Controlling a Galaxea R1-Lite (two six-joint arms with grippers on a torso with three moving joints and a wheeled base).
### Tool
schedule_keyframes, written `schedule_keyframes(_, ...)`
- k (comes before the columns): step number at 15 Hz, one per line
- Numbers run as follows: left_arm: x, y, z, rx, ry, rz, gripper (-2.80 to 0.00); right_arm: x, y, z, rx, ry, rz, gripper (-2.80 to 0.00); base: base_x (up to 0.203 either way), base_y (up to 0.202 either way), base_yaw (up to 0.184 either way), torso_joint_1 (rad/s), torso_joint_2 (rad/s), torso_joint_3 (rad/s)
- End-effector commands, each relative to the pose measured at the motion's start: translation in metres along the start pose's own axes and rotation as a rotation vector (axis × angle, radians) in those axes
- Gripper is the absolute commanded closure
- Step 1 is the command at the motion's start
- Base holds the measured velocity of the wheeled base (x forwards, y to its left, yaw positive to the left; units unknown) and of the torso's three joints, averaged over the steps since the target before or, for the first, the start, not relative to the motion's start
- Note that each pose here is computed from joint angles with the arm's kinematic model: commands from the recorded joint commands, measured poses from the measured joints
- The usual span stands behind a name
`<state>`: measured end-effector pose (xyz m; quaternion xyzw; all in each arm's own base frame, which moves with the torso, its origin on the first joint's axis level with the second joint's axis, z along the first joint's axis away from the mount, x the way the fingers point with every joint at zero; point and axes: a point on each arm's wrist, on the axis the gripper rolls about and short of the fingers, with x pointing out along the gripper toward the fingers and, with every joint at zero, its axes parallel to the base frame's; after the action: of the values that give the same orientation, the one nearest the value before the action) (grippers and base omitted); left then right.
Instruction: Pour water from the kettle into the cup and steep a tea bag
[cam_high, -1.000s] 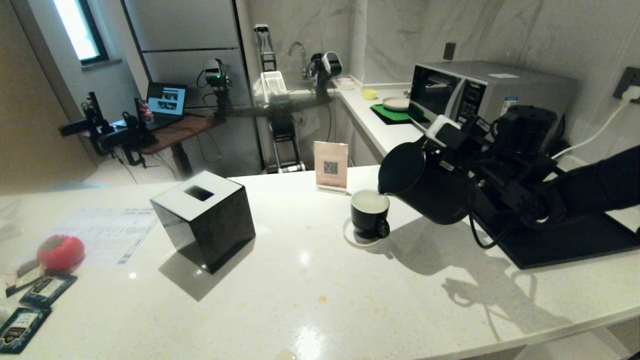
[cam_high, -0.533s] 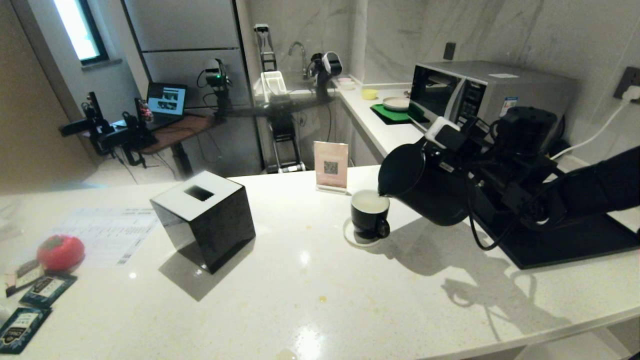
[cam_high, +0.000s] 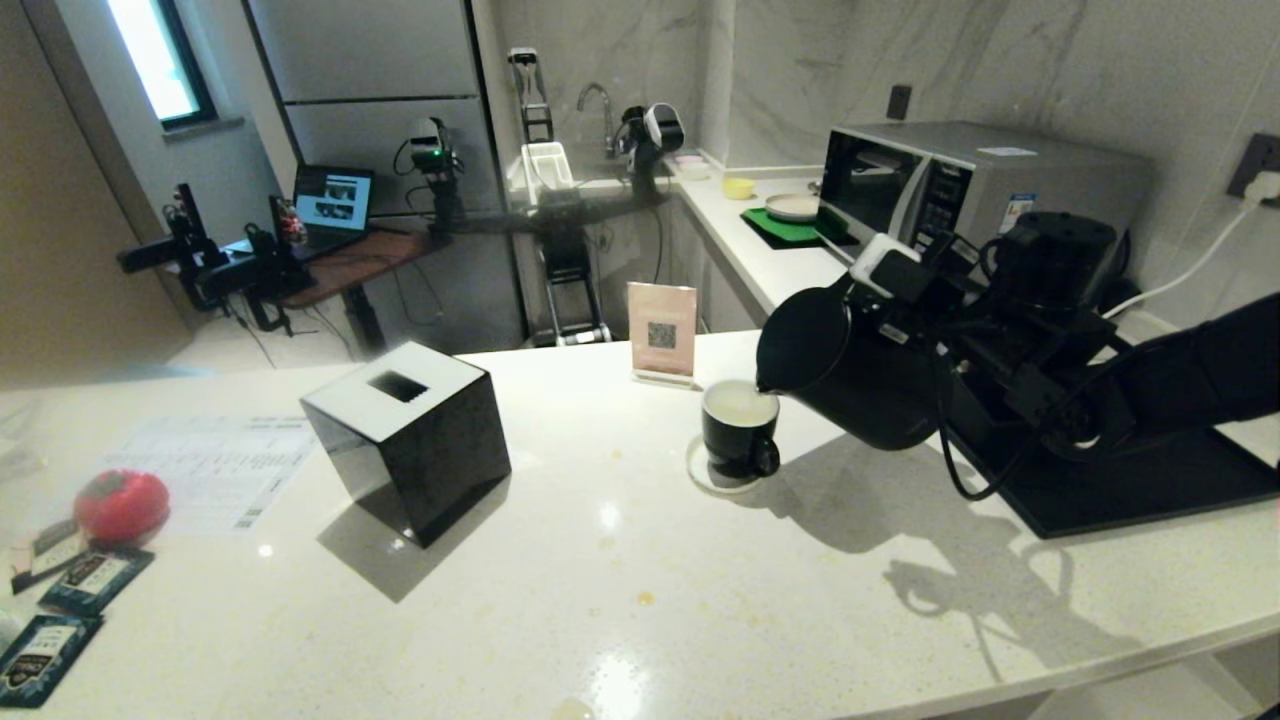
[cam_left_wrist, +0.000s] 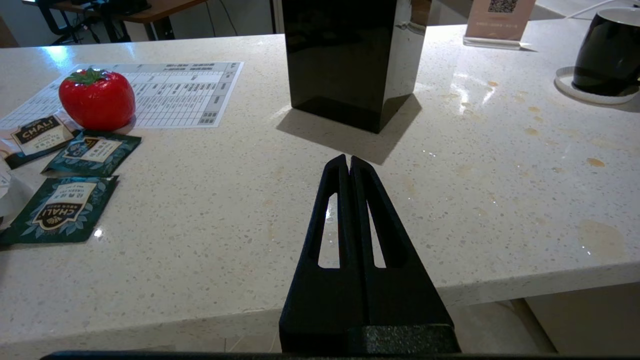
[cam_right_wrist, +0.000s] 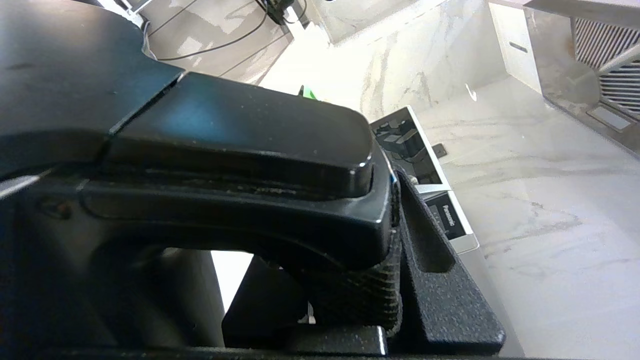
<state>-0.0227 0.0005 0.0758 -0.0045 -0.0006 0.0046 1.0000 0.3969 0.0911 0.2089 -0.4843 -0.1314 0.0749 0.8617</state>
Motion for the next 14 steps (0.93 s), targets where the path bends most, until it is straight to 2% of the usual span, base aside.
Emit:
schedule_keyframes(1, 0.0001, 0.0000, 0.0001, 0.000, 0.001, 0.000, 0.00, 0.0001, -0.0010, 0.0008, 0.000, -0.004, -0.007, 0.00, 0.000, 0.000, 0.000, 0.000, 0.00, 0.000)
schedule_keyframes(11, 0.0001, 0.0000, 0.0001, 0.000, 0.001, 0.000, 0.00, -0.0018, -0.0084, 0.0050, 0.049, -0.010, -0.026, 0.00, 0.000, 0.000, 0.000, 0.000, 0.00, 0.000)
schedule_keyframes(14, 0.0001, 0.0000, 0.0001, 0.000, 0.001, 0.000, 0.00, -0.0028, -0.0107, 0.0064, 0.090, -0.012, -0.032, 0.00, 0.000, 0.000, 0.000, 0.000, 0.00, 0.000)
